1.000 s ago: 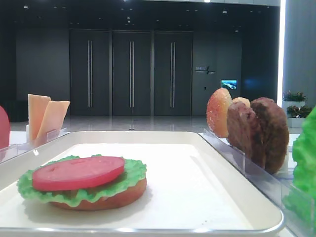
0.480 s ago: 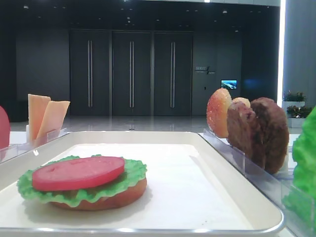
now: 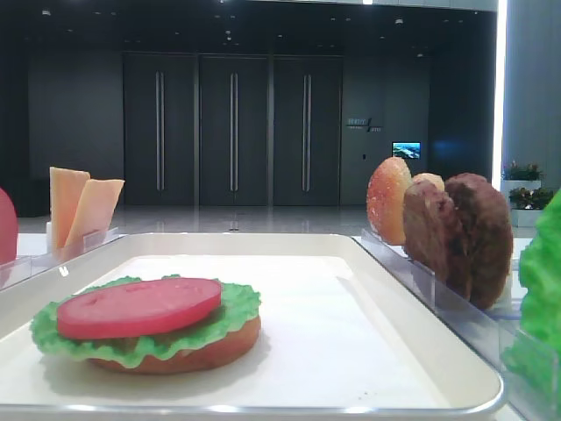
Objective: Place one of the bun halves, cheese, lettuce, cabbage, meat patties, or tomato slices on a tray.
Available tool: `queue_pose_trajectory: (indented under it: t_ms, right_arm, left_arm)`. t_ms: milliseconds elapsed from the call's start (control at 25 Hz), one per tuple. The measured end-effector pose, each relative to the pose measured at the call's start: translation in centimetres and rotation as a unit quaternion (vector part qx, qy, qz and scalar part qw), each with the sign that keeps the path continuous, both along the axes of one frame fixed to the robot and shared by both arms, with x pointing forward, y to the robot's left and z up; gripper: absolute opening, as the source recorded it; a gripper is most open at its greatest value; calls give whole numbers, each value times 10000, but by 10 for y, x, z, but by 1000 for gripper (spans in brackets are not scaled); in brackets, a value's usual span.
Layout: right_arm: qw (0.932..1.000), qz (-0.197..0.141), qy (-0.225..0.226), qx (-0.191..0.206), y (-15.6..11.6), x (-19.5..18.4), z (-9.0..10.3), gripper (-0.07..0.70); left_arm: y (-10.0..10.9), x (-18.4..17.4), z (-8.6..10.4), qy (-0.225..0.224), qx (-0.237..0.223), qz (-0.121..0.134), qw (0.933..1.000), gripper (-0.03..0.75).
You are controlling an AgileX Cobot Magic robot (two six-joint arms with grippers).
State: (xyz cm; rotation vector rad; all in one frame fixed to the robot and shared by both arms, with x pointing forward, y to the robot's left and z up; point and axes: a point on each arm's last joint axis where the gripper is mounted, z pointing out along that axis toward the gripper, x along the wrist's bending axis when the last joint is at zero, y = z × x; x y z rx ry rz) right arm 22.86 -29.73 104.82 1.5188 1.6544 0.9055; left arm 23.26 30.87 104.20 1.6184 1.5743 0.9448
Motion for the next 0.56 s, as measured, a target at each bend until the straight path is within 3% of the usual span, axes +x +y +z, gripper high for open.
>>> queue_pose_trajectory:
  t_ms: [560]
  right_arm:
    - [10000,0,0,0,0,0,0,244]
  left_arm:
    - [0,0,0,0,0,-6,10000,318]
